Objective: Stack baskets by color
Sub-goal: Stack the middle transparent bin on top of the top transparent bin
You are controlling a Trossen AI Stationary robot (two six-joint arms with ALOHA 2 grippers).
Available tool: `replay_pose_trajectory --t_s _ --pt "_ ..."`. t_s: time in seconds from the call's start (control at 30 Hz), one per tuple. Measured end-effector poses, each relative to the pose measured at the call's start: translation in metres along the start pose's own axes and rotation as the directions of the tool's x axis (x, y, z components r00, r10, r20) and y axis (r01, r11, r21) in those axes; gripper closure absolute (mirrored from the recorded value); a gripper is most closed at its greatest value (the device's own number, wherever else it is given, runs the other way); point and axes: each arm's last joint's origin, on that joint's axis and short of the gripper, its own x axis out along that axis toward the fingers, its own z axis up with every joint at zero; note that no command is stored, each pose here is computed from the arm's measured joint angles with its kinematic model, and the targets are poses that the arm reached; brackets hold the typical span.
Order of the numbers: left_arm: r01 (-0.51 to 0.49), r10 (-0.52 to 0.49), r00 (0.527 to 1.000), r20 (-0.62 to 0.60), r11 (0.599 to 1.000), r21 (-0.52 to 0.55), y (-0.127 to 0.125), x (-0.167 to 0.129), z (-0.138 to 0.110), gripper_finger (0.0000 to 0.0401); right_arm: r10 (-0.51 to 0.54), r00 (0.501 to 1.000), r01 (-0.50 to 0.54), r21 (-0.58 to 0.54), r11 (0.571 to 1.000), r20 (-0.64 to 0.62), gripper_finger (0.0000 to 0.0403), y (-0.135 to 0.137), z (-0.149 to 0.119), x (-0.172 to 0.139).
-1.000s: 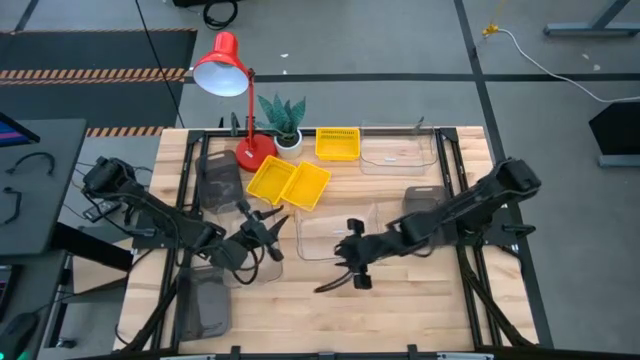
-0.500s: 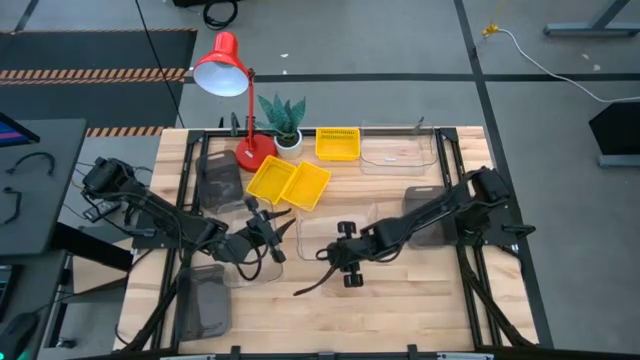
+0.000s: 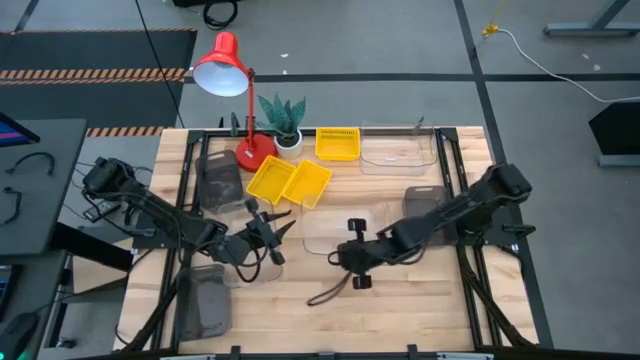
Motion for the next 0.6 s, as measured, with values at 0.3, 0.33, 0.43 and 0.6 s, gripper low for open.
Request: replay_pose_trajectory --t_s 0.3,0.33,0.43,0.6 --pt "0.001 -0.001 1.000 0.000 1.000 0.005 0.000 0.000 0.000 0.0284 -0.187 0.982 0.189 -0.070 0.979 0.035 0.0399 -0.028 -0.008 -0.081" --pt "0.001 -0.001 1.000 0.000 1.000 0.005 0.000 0.000 0.000 0.0284 -0.205 0.979 0.206 -0.071 0.976 0.015 0.0399 -0.037 -0.011 -0.089" --pt "0.001 -0.001 1.000 0.000 1.000 0.005 0.000 0.000 0.000 0.0284 -0.270 0.959 0.266 -0.059 0.962 -0.082 0.0400 -0.072 -0.024 -0.110" --pt "0.001 -0.001 1.000 0.000 1.000 0.006 0.000 0.000 0.000 0.0284 -0.338 0.915 0.336 -0.047 0.941 -0.222 0.0400 -0.133 -0.046 -0.134"
